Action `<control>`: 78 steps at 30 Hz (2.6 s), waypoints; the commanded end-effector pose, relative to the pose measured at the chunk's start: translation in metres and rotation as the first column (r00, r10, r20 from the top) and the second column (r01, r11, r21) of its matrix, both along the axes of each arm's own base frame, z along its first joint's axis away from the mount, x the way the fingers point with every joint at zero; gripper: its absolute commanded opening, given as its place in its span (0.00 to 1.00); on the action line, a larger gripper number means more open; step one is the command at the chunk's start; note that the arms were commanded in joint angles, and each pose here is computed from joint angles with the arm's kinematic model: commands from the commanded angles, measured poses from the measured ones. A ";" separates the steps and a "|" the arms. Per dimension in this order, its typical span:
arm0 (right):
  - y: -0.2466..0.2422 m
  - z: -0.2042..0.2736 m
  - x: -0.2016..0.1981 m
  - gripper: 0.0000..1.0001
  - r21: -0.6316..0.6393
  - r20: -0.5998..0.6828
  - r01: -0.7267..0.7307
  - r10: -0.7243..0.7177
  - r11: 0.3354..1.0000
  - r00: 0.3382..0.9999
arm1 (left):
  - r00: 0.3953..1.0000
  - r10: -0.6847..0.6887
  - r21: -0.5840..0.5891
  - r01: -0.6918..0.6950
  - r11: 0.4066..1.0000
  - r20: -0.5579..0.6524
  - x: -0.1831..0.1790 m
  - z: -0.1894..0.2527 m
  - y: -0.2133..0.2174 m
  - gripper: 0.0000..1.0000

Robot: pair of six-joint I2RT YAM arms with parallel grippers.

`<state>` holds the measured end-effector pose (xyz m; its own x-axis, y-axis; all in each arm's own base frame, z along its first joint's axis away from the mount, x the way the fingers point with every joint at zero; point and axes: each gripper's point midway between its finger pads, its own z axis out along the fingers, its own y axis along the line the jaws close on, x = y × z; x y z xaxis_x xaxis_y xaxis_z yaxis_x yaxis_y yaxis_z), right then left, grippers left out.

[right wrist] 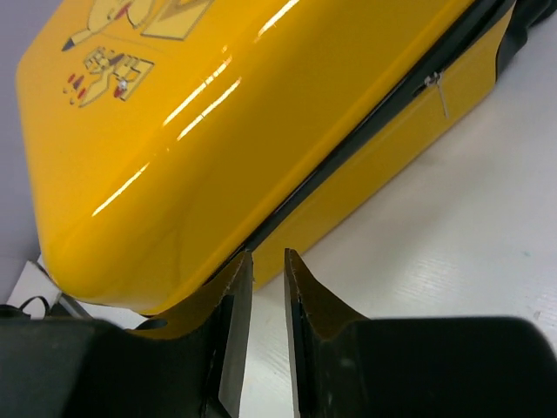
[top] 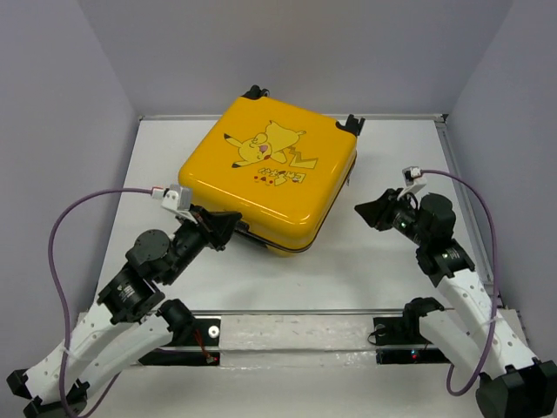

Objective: Pack the luggage

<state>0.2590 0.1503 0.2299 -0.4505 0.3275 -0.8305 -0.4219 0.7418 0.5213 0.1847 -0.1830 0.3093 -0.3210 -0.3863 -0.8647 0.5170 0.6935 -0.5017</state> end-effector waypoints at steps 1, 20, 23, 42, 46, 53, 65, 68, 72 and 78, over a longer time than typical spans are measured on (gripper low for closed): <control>0.015 -0.013 -0.001 0.27 0.036 -0.038 -0.047 0.049 0.998 0.998 | 0.937 0.334 0.056 -0.330 0.942 -0.102 0.022 -0.019 0.056 0.28; 0.000 -0.043 0.033 0.07 -0.098 -0.067 0.106 -0.113 0.990 0.991 | 0.871 0.490 -0.087 -0.490 0.868 -0.018 0.226 0.105 0.089 0.23; -0.003 -0.046 0.039 0.07 -0.115 -0.079 0.127 -0.136 0.985 0.988 | 0.849 0.525 -0.039 -0.528 0.849 -0.061 0.257 0.093 0.113 0.06; 0.015 -0.072 0.100 0.07 -0.142 -0.171 0.139 -0.162 0.980 0.972 | 0.761 0.519 0.205 -0.478 0.854 -0.388 0.419 -0.092 0.204 0.06; 0.022 -0.079 0.112 0.07 -0.144 -0.187 0.122 -0.148 0.982 0.971 | 0.761 0.472 0.188 -0.436 0.880 -0.446 0.420 -0.130 0.193 0.06; 0.039 -0.074 0.141 0.07 -0.141 -0.158 0.068 -0.090 0.988 0.983 | 0.761 0.347 0.157 -0.314 0.936 -0.548 0.374 -0.189 0.141 0.06; 0.067 -0.046 0.190 0.07 -0.131 -0.105 -0.015 0.001 0.991 0.995 | 0.736 0.426 0.089 -0.451 0.888 -0.527 0.295 -0.165 0.138 0.06; 0.062 -0.045 0.197 0.09 -0.176 -0.103 0.004 -0.022 0.984 0.994 | 0.749 0.467 0.104 -0.478 0.872 -0.471 0.300 -0.125 0.148 0.06; 0.054 -0.036 0.207 0.20 -0.198 -0.101 0.010 -0.030 0.980 0.994 | 0.759 0.461 0.047 -0.498 0.866 -0.459 0.297 -0.096 0.144 0.06; 0.042 -0.027 0.199 0.75 -0.222 -0.110 0.034 -0.059 0.974 0.992 | 0.793 0.442 -0.005 -0.489 0.872 -0.420 0.291 -0.067 0.140 0.06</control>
